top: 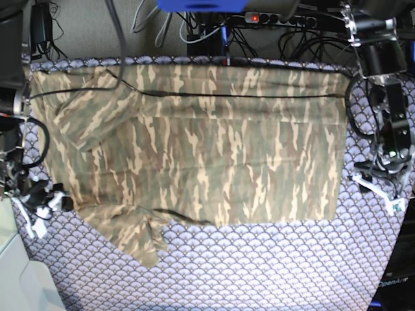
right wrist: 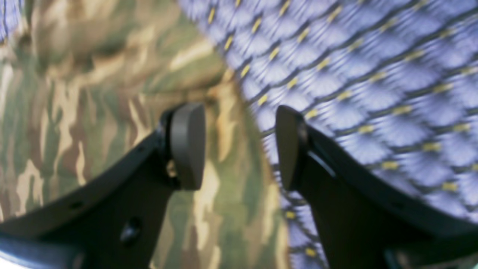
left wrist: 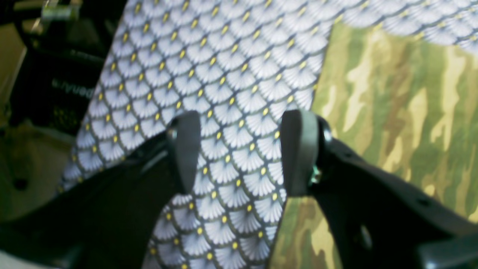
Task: Fold the T-shirt properly
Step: 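Move both grippers to the shirt's side edges near the hem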
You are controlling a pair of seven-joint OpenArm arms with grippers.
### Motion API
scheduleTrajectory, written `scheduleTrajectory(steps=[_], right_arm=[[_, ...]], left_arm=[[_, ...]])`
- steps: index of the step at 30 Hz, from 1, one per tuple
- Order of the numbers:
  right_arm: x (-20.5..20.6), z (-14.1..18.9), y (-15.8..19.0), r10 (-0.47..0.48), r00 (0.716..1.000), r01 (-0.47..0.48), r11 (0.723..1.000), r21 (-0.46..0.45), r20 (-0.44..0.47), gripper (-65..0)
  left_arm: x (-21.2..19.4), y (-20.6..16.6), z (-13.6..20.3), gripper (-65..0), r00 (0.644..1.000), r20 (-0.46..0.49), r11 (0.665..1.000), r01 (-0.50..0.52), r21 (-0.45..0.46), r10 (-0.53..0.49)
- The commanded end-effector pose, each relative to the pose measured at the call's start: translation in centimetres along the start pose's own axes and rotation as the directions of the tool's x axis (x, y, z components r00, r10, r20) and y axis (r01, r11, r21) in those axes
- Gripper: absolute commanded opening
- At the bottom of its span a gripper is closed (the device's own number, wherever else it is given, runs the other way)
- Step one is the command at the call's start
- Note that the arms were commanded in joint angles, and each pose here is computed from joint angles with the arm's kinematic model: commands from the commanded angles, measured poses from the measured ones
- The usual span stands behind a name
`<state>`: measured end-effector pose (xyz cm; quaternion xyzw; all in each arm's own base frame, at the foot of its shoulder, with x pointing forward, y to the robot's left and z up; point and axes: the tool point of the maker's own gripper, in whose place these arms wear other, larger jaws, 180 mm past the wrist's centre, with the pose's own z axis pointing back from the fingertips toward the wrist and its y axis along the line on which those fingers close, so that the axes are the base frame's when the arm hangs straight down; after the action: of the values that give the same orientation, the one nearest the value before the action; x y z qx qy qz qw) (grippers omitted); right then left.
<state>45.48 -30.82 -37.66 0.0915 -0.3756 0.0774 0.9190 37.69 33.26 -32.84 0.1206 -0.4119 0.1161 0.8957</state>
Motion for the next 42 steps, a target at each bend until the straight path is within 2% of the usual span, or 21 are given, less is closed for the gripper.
scheduleTrajectory(steps=[1, 9, 19, 32, 42], right_arm=[[4.4, 1.1, -0.6, 0.011, 0.993, -0.010, 1.000, -0.009, 0.118, -33.5], [3.2, 0.4, 0.2, -0.003, 0.988, 0.002, 1.000, 0.008, 0.153, -33.5], [2.5, 0.1, -2.7, -0.067, 0.975, 0.104, 0.981, -0.165, 0.211, -33.5], [0.9, -1.1, -1.1, -0.083, 0.979, 0.110, 0.984, -0.140, 0.184, -33.5], [0.8, -0.9, -1.5, -0.085, 0.979, 0.114, 0.982, -0.153, 0.185, -33.5]], left_arm=[[2.9, 0.6, 0.8, -31.6, 0.996, 0.086, 1.000, -0.011, 0.012, 0.010], [1.5, 0.2, 0.8, -31.6, 0.997, 0.069, 0.999, -0.041, 0.002, 0.041], [1.5, 0.1, 2.1, -31.6, 0.995, 0.097, 1.000, -0.017, -0.002, 0.017], [0.3, 0.2, 2.1, -31.6, 0.997, 0.077, 1.000, -0.011, 0.000, 0.011], [-1.3, 0.4, 2.1, -31.6, 0.999, 0.046, 1.000, -0.002, 0.003, 0.002]])
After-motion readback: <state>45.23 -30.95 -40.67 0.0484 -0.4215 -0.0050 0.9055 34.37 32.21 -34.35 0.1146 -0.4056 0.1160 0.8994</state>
